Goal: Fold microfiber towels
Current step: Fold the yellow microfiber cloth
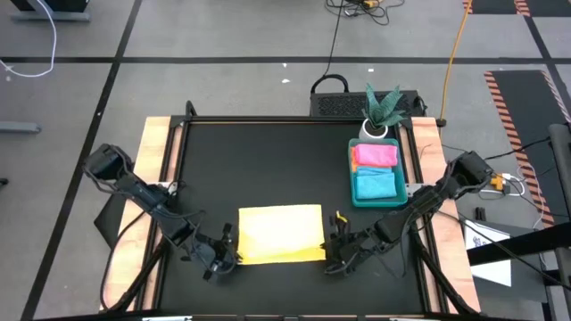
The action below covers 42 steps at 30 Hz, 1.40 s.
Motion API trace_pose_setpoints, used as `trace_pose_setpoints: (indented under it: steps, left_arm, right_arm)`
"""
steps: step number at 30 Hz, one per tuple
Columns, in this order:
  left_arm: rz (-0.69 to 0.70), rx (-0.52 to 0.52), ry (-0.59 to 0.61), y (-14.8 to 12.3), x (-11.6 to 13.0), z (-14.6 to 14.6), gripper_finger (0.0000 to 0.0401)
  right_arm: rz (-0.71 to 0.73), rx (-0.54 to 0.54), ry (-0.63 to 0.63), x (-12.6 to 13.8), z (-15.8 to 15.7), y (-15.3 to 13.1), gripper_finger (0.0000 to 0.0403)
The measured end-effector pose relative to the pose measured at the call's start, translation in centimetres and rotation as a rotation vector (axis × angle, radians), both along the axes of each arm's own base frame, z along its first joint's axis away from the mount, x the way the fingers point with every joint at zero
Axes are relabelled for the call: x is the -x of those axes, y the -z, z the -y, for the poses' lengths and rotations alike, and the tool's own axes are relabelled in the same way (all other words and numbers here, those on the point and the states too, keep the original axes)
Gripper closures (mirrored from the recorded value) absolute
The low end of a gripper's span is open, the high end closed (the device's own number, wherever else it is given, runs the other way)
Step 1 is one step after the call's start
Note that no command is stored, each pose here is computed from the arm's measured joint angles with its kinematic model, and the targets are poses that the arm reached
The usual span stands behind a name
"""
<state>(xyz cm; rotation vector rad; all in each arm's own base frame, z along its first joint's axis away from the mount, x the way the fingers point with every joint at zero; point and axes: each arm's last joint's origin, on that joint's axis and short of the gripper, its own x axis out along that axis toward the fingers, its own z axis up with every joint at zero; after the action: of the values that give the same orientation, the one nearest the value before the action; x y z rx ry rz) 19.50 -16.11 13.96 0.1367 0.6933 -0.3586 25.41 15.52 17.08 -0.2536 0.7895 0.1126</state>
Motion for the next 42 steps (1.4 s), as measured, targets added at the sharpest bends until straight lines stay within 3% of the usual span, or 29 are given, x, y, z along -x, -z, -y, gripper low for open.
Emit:
trace_pose_setpoints:
  steps: [8, 13, 17, 28, 32, 37, 42]
  left_arm:
    - [-0.012, -0.049, -0.134, 0.6, -0.3, -0.8, 0.0210]
    - [-0.109, -0.009, -0.187, 1.2, 0.0, -1.3, 0.0168]
    - [-0.123, 0.023, -0.167, 1.2, -0.1, -1.1, 0.0200]
    - [-0.118, -0.007, -0.121, 1.2, 0.0, -1.1, 0.0390]
    - [-0.069, -0.062, -0.176, 0.5, -0.1, -1.3, 0.0390]
    - [0.015, -0.143, -0.253, -2.4, -0.2, -1.4, 0.0395]
    - [0.087, -0.169, -0.179, -3.7, -0.1, -0.6, 0.0396]
  right_arm:
    - [-0.006, -0.013, 0.015, 0.0, -0.1, 0.2, 0.0402]
    - [-0.004, -0.016, 0.017, 0.0, -0.1, 0.2, 0.0402]
    - [-0.003, -0.017, 0.017, 0.0, -0.1, 0.2, 0.0402]
    - [-0.005, -0.015, 0.017, 0.0, -0.1, 0.2, 0.0402]
    - [0.002, 0.036, 0.044, 0.3, -0.1, 0.2, 0.0402]
    - [0.052, 0.106, 0.109, 1.5, -0.4, -0.8, 0.0403]
    - [0.071, 0.069, 0.104, 2.4, -1.3, -1.2, 0.0403]
